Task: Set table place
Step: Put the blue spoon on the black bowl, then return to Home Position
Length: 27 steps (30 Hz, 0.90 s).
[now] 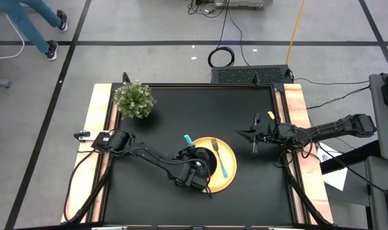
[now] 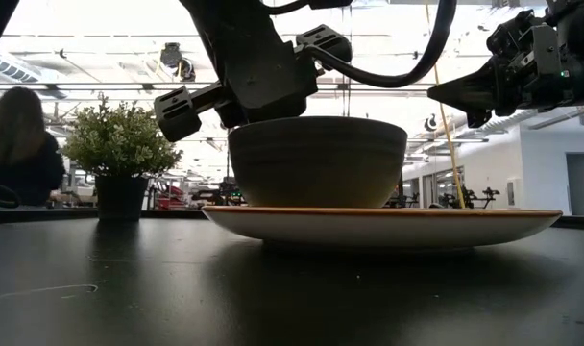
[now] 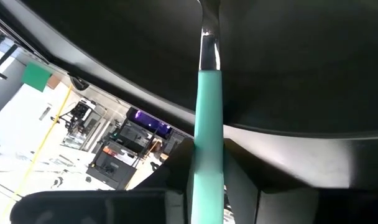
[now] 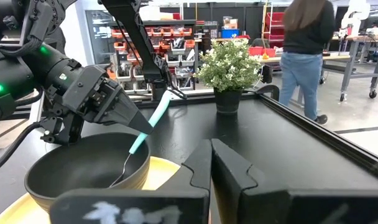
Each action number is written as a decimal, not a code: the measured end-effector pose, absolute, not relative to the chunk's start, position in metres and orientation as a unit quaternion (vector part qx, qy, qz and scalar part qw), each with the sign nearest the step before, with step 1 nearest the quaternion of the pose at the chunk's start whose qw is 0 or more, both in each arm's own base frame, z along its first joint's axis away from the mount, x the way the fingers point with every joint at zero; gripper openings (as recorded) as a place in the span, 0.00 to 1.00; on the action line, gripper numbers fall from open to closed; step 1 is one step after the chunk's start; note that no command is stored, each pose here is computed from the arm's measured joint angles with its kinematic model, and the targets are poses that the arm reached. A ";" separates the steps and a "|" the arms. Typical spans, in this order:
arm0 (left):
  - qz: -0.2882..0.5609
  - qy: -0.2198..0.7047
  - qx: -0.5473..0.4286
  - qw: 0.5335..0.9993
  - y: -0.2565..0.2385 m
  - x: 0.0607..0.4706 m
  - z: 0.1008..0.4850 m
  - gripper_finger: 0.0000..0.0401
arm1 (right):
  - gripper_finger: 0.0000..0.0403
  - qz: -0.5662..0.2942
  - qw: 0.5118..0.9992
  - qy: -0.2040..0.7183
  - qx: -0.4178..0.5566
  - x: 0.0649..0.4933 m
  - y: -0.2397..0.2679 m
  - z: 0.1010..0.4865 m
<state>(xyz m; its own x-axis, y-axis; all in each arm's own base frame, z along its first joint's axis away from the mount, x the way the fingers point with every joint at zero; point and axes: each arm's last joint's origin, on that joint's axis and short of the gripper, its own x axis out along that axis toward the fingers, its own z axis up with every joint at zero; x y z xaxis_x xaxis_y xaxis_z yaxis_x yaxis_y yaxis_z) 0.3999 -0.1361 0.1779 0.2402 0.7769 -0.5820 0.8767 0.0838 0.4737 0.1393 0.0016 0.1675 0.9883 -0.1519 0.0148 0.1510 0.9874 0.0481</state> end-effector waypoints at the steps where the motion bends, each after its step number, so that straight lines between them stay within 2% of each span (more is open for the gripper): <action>1: -0.061 0.613 0.674 0.408 -0.136 0.400 0.178 0.18 | 0.00 -0.076 0.997 -0.009 0.023 0.139 0.002 0.168; 16: -0.042 0.612 0.676 0.409 -0.136 0.400 0.179 0.44 | 0.00 -0.076 0.997 -0.009 0.023 0.139 0.002 0.167; 23: -0.035 0.610 0.679 0.407 -0.135 0.400 0.179 0.48 | 0.00 -0.076 0.997 -0.009 0.023 0.139 0.002 0.167; 27: -0.029 0.616 0.686 0.387 -0.134 0.398 0.184 0.48 | 0.00 -0.076 0.997 -0.009 0.023 0.139 0.002 0.168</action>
<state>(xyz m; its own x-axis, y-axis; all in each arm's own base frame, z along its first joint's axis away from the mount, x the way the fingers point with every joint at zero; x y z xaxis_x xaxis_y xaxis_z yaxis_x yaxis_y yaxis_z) 0.3976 -0.1338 0.1839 0.2402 0.8221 -0.5162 0.8675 0.0569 0.4942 0.1393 0.0016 0.1676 0.9883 -0.1516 0.0150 0.1508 0.9874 0.0479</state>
